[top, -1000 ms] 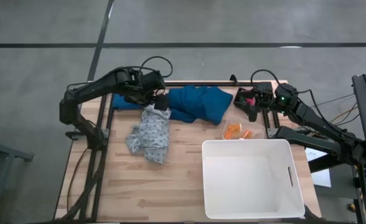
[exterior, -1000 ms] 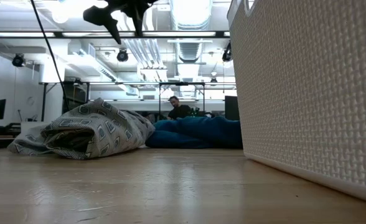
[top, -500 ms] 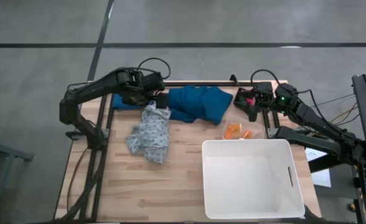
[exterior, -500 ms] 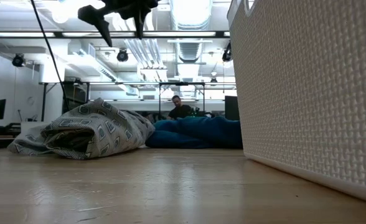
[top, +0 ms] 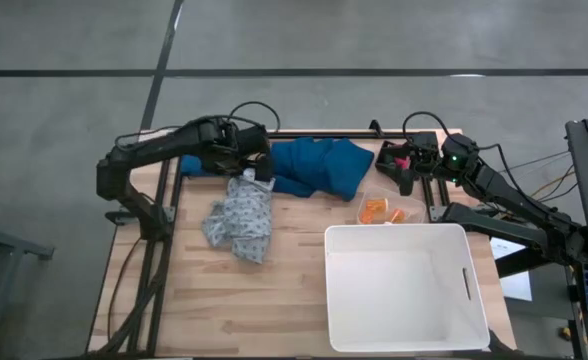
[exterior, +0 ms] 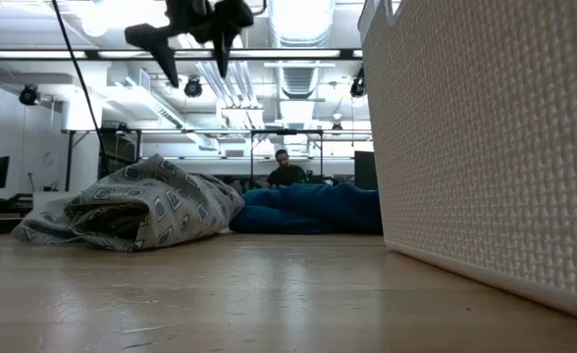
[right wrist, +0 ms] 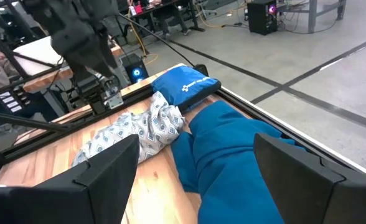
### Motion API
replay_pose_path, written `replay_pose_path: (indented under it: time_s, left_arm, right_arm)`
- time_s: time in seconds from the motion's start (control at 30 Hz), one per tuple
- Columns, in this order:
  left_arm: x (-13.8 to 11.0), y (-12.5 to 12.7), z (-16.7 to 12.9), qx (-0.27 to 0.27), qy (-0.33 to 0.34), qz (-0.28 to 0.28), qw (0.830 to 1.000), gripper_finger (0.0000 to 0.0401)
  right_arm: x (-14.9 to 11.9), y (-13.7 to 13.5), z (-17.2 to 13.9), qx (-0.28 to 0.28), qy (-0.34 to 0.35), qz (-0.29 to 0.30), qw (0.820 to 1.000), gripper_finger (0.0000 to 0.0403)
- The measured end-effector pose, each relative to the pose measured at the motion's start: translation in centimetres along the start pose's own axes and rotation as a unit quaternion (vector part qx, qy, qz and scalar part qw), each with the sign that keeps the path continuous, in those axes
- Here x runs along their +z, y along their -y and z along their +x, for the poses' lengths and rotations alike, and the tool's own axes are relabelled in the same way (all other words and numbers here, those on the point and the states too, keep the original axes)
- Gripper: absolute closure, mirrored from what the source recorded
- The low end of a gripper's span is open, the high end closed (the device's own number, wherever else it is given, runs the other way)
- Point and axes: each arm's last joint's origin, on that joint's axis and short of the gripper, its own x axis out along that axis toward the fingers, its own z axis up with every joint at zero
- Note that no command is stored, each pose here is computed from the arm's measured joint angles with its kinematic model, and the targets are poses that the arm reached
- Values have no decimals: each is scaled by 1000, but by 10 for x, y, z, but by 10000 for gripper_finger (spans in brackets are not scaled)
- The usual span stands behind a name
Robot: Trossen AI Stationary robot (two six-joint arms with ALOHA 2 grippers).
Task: Pick & place medical supplies in basket/bin
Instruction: Put the gray patterned patient gown into the white bin
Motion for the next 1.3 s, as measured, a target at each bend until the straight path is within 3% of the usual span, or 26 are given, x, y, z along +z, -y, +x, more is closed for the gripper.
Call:
replay_pose_path:
  time_s: [0.4,0.57,1.07,1.3]
  left_arm:
    - [-14,-2,72,25,-28,-1,999,20]
    - [-21,-3,95,0,-60,-4,998,18]
    - [-38,-8,130,-15,-90,-71,993,18]
    - [-46,-11,148,-27,-86,-69,994,20]
  right_arm:
    - [0,0,0,0,0,0,1000,92]
    - [0,0,0,0,0,0,1000,92]
    - [0,0,0,0,0,0,1000,92]
    - [0,0,0,0,0,0,1000,92]
